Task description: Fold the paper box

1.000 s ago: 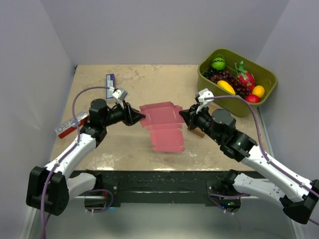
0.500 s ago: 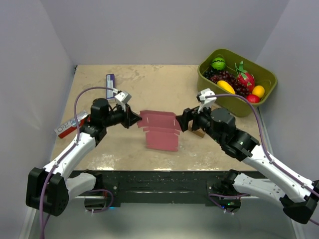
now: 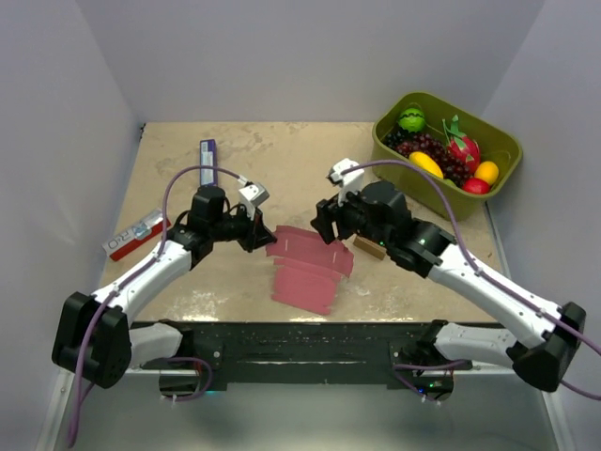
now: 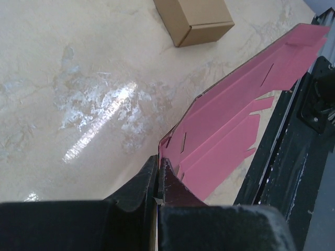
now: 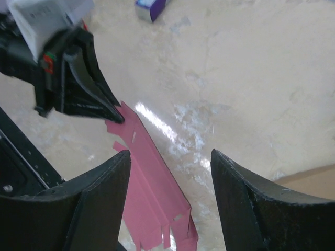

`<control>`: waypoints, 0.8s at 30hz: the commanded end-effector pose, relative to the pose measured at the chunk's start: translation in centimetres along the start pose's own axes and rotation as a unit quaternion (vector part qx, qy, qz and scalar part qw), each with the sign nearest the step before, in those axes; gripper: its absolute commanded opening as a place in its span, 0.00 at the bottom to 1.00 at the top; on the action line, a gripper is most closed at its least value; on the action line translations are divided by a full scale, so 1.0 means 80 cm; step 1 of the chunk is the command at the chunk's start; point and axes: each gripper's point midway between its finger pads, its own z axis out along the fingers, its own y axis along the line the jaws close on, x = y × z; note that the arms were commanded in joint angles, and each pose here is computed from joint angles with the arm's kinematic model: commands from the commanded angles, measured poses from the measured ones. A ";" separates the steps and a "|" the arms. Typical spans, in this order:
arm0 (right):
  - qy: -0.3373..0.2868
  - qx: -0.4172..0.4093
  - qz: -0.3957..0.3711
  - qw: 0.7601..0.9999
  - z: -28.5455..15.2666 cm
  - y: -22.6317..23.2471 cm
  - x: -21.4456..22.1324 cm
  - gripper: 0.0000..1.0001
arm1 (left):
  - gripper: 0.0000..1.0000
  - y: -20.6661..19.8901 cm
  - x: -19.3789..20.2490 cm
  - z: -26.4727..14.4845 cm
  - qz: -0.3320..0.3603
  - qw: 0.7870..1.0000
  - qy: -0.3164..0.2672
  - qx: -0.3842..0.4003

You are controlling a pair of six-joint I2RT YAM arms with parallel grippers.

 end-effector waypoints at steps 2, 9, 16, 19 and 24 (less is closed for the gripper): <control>0.032 -0.032 -0.061 0.997 0.022 0.012 0.035 0.71 | 0.00 -0.001 -0.013 0.000 0.023 1.000 0.003 0.003; 0.066 -0.078 -0.071 0.992 0.045 0.030 0.077 0.75 | 0.00 -0.010 -0.012 0.001 0.027 0.999 0.004 0.026; 0.087 -0.092 -0.095 0.987 0.060 0.034 0.091 0.68 | 0.00 -0.030 -0.013 0.002 0.045 0.997 0.002 0.070; 0.098 -0.100 -0.096 0.986 0.065 0.038 0.099 0.55 | 0.00 -0.033 -0.013 0.001 0.046 0.996 0.001 0.077; 0.103 -0.106 -0.095 0.985 0.061 0.039 0.106 0.30 | 0.00 -0.033 -0.014 0.001 0.046 0.996 0.001 0.074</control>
